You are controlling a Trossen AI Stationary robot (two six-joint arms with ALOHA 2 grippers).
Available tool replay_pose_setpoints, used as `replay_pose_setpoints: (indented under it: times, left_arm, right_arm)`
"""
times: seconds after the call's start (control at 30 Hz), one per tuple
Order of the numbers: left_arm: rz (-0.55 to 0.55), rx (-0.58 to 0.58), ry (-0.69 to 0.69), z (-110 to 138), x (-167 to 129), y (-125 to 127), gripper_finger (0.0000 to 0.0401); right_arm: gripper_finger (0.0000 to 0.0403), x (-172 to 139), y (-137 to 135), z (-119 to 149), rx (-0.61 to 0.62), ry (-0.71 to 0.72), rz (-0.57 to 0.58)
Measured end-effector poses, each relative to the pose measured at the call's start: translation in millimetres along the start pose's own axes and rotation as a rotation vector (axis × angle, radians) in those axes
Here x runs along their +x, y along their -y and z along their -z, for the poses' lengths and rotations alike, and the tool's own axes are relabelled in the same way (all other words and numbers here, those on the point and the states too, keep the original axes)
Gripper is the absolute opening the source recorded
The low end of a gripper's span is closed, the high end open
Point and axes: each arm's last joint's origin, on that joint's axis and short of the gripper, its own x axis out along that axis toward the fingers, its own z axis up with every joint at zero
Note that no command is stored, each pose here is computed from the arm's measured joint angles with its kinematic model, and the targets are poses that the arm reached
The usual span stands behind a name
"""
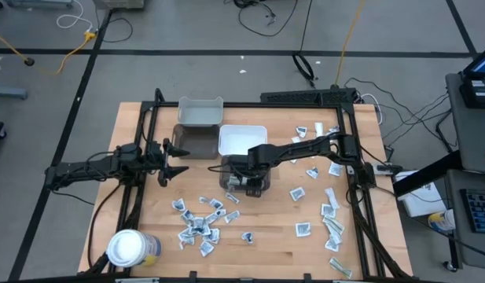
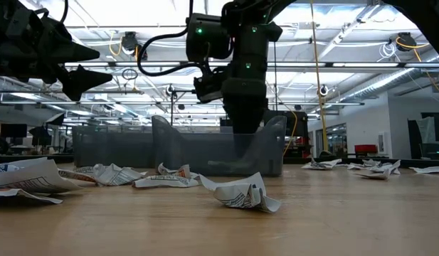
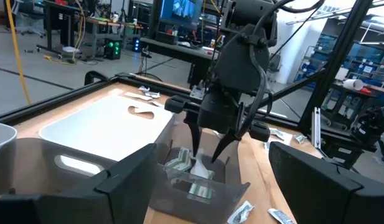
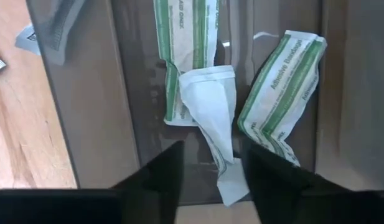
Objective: Pick & Place First Aid Supplies
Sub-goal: Put the green bandage pack into the right black bin
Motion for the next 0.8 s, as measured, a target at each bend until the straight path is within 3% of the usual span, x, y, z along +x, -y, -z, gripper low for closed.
replay_pose_setpoints:
  times: [0.13, 0.27, 0.53, 0.8]
  left_arm:
    - [0.000, 0.000, 0.000, 0.0, 0.0, 0.0, 0.0310]
    - [0.000, 0.000, 0.000, 0.0, 0.0, 0.0, 0.0310]
    - [0.000, 0.000, 0.000, 0.0, 0.0, 0.1, 0.0310]
    - [0.000, 0.000, 0.000, 0.0, 0.0, 0.0, 0.0310]
  right_arm:
    - [0.0223, 0.0, 0.1, -0.5, 0.001, 0.004, -0.005]
    - [0.0239, -9.7, 5.1, -3.1, 0.046, 0.025, -0.007]
    - [0.0225, -54.9, 17.9, -9.8, 0.297, 0.114, -0.030]
    - [0.0222, -77.3, 27.2, -4.5, 0.680, 0.135, -0.058]
